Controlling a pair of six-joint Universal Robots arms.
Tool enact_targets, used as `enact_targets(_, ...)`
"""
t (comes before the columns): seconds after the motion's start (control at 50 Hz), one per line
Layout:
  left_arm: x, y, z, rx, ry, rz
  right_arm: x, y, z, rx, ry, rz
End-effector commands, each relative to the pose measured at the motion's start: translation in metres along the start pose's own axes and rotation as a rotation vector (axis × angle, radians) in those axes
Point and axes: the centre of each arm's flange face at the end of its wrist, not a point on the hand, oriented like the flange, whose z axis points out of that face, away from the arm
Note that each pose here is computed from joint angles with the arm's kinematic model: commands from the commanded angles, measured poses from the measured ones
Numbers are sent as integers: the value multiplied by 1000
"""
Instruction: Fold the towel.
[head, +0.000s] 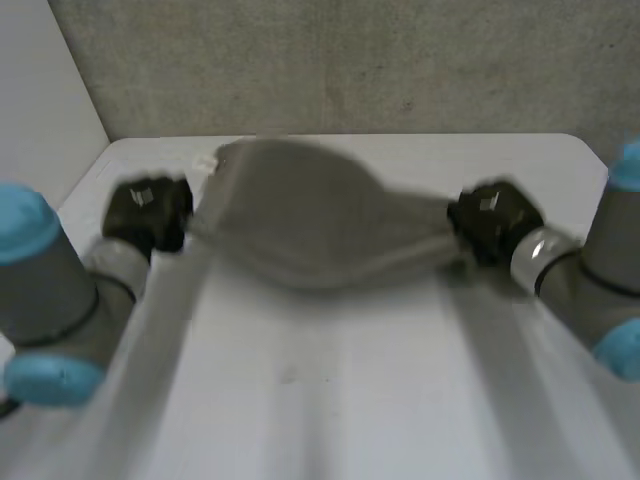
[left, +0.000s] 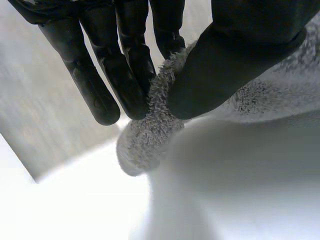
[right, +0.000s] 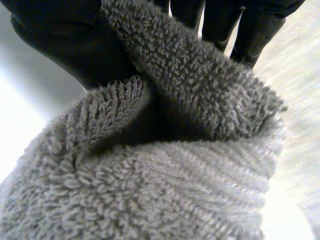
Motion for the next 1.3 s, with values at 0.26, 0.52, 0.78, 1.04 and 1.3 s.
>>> enact_targets(0.26,-3,20,-43,-83,5,83,18,26,-32,-110,59,172)
enact_targets(0.52,-15,8,-50,-48,-33,73,46,54,-52,-262,59,402)
enact_targets(0.78,-18,15,-52,-71,-46,72,63,61,-47,-267,-37,527)
enact_targets(1.04,-22,13,-50,-66,-56,73,56,85,-29,-382,-78,743)
enact_targets(1.3,-32,11,-45,-59,-88,71,55,83,-22,-377,-108,806)
